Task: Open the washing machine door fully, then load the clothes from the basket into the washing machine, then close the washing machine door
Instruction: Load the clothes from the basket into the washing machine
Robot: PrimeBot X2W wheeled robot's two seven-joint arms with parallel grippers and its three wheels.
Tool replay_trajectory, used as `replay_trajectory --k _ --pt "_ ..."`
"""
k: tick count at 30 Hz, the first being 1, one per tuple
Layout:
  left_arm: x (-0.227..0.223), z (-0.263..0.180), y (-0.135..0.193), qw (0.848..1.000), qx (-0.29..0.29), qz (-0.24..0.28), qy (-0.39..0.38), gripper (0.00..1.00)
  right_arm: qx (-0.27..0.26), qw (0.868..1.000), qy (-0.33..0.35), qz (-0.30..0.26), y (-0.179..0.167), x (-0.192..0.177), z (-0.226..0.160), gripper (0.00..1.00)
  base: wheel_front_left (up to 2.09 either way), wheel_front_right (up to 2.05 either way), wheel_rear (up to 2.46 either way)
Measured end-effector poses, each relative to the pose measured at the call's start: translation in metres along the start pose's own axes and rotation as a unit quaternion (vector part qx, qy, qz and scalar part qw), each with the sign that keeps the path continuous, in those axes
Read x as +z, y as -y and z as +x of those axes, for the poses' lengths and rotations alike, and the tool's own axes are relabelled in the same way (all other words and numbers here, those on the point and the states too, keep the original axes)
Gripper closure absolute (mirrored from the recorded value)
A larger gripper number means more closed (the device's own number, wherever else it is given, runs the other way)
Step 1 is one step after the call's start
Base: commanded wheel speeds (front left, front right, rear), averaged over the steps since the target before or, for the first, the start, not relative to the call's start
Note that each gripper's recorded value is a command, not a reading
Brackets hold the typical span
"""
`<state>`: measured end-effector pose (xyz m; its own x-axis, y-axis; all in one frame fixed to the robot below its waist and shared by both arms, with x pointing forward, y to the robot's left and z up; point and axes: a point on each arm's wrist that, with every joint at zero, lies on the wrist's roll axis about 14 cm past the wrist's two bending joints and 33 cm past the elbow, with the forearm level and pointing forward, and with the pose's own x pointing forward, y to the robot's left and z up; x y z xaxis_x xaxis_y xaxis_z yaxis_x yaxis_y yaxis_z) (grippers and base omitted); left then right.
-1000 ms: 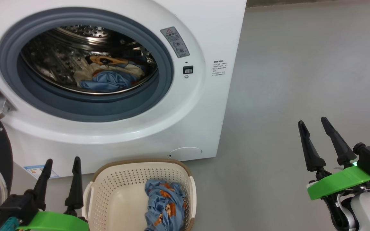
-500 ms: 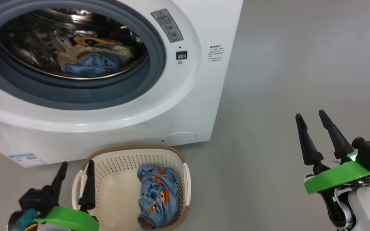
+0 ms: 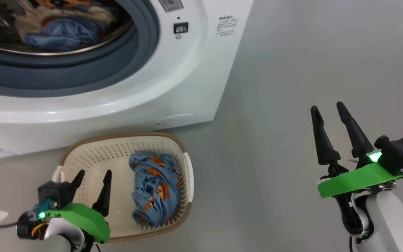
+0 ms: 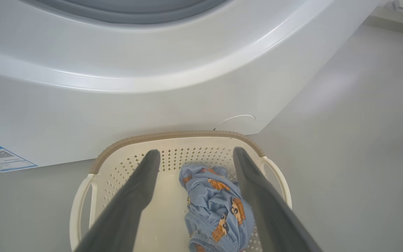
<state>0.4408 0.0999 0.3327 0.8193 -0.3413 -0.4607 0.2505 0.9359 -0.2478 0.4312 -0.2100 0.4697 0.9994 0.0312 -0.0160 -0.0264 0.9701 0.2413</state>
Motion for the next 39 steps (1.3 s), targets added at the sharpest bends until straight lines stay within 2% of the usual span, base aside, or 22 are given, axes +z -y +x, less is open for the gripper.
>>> replay_trajectory --k 7,11,16,23,33,39 --pt "-0.045 0.031 0.0 0.995 -0.027 0.023 -0.098 0.0 -0.021 1.0 -0.012 0.007 0.008 -0.016 0.01 0.0 0.0 0.0 0.0" --pt "-0.079 0.046 0.012 0.983 -0.06 0.05 -0.164 0.0 -0.038 0.999 -0.021 0.004 0.018 -0.024 0.012 0.0 0.0 0.0 0.0" --pt "-0.104 0.054 0.019 0.972 -0.078 0.065 -0.213 0.0 -0.052 0.998 -0.023 0.004 0.026 -0.028 0.014 0.0 0.0 0.0 0.0" --pt "-0.132 0.072 0.025 0.955 -0.107 0.091 -0.261 0.0 -0.069 0.997 -0.039 0.004 0.035 -0.045 0.019 0.0 0.0 0.0 0.0" --pt "-0.176 0.09 0.023 0.931 -0.122 0.092 -0.333 0.0 -0.076 0.995 -0.072 -0.001 0.042 -0.075 0.028 0.0 0.0 0.0 0.0" --pt "-0.186 0.111 0.022 0.927 -0.124 0.084 -0.344 0.0 -0.082 0.992 -0.096 0.001 0.048 -0.095 0.029 0.0 0.0 0.0 0.0"
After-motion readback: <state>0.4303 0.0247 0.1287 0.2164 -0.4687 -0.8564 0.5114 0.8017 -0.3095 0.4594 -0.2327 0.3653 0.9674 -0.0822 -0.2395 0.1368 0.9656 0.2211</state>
